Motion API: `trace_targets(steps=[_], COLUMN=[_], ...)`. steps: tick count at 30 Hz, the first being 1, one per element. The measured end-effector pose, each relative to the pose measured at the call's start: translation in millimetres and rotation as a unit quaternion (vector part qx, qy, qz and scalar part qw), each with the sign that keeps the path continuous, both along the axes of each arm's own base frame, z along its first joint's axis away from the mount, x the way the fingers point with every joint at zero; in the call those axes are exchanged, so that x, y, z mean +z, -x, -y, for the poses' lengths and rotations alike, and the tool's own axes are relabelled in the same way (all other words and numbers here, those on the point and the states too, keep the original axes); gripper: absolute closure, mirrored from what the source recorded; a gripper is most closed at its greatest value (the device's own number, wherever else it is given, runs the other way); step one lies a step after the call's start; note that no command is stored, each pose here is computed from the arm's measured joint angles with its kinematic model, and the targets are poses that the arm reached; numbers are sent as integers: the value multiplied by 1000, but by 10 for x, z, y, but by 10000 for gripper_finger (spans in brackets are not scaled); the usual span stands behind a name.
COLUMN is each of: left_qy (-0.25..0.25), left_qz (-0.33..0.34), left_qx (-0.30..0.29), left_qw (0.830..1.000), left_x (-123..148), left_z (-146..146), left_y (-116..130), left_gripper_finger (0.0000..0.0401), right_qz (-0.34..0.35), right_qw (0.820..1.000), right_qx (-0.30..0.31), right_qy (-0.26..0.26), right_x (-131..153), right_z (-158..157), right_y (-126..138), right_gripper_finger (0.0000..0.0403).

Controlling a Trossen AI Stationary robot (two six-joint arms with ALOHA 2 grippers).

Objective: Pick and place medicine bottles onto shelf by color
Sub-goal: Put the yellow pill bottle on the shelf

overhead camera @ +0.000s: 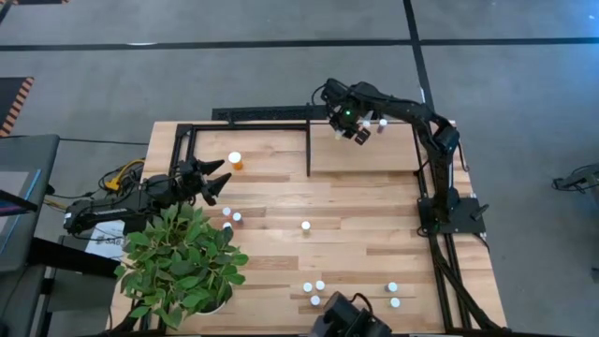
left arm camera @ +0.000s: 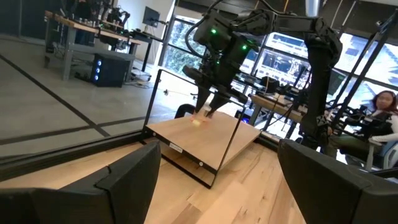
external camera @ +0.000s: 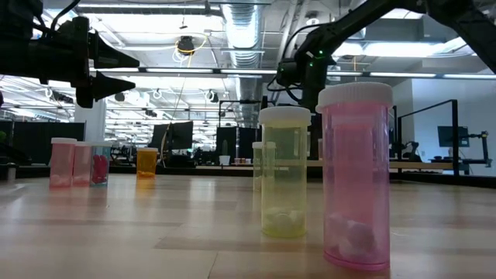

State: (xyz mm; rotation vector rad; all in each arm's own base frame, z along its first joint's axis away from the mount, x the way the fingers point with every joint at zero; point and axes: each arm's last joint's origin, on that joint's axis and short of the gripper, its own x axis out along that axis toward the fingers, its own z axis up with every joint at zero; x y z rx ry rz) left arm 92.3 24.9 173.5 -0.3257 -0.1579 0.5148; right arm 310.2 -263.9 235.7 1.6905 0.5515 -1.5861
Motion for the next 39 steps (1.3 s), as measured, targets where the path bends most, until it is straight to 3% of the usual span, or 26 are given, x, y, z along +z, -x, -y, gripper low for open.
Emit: trace_targets(steps=[18,39], left_qy=[0,0], left_qz=[0,0], left_qx=[0,0], left_qw=[1000,1000], left_x=[1,1], left_z=[0,0], left_y=[0,0], left_gripper_finger=[89,89], right_qz=[-4,9], right_qw=[997,995], right_qx=[-81,-96], right_qy=[-18,-1], right_x=[-7,1], right_z=[8,37], right_y=[52,29], right_gripper_finger=[255,259])
